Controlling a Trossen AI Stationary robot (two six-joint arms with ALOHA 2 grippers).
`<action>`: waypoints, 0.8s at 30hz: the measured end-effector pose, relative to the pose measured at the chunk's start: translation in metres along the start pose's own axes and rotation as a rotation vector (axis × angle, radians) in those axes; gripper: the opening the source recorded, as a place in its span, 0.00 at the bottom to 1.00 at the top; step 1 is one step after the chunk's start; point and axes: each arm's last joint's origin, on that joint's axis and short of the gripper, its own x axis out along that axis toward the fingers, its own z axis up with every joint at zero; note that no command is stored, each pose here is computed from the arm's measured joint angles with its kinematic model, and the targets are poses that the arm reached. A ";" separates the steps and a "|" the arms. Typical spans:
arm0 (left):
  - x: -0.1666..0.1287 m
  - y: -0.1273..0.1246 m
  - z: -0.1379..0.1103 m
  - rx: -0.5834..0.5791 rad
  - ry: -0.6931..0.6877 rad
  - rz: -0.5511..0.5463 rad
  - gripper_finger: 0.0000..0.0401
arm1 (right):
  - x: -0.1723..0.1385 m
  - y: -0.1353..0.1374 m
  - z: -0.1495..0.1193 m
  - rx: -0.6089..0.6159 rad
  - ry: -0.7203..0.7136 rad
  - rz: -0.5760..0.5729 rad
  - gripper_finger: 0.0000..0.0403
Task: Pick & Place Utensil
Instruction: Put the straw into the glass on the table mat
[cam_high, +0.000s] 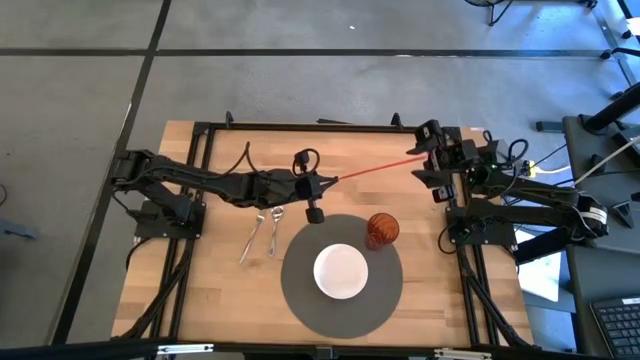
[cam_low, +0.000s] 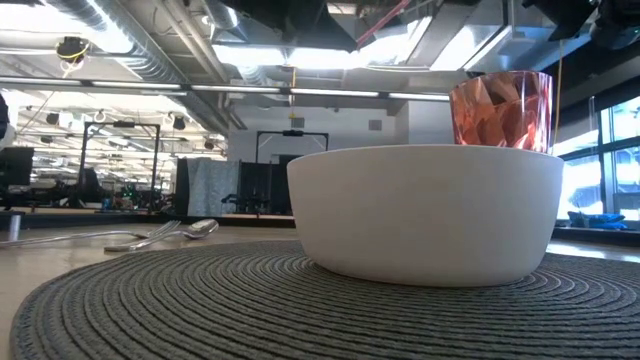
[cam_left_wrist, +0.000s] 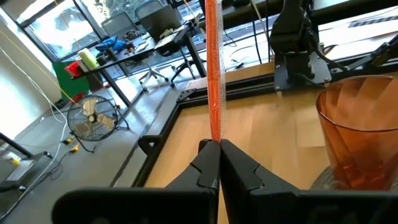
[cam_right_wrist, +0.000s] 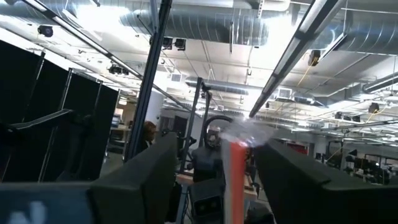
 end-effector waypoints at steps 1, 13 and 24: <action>0.000 0.000 0.000 0.000 0.000 0.000 0.00 | 0.000 0.000 0.000 0.000 0.000 0.000 0.51; 0.000 0.000 0.000 0.001 0.000 0.001 0.00 | 0.000 0.000 -0.001 -0.016 0.007 -0.004 0.13; -0.004 -0.005 -0.005 0.000 0.076 -0.009 0.01 | 0.000 0.000 -0.003 0.001 0.032 0.004 0.01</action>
